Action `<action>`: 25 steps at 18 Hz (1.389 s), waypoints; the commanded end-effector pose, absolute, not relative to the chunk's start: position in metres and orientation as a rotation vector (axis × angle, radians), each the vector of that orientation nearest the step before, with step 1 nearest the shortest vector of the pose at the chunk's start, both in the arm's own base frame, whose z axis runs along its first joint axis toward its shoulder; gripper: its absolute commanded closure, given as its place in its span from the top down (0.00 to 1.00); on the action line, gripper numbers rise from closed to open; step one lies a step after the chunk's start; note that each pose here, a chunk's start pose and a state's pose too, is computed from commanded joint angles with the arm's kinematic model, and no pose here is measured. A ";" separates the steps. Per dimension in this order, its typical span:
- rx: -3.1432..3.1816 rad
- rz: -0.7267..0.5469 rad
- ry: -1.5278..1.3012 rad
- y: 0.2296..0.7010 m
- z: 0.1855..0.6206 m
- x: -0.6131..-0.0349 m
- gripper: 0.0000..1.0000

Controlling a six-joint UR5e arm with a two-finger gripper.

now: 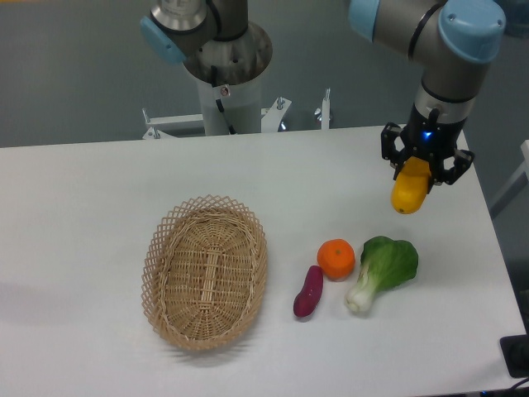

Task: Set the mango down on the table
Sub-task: 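Lower the held yellow mango toward the table with the gripper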

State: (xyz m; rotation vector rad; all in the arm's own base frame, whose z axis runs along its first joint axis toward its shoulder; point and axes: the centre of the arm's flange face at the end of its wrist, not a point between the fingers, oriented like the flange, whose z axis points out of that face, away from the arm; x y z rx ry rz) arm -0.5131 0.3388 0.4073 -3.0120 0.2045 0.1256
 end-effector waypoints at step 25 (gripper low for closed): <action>-3.038 0.087 0.791 0.253 0.282 -0.514 0.44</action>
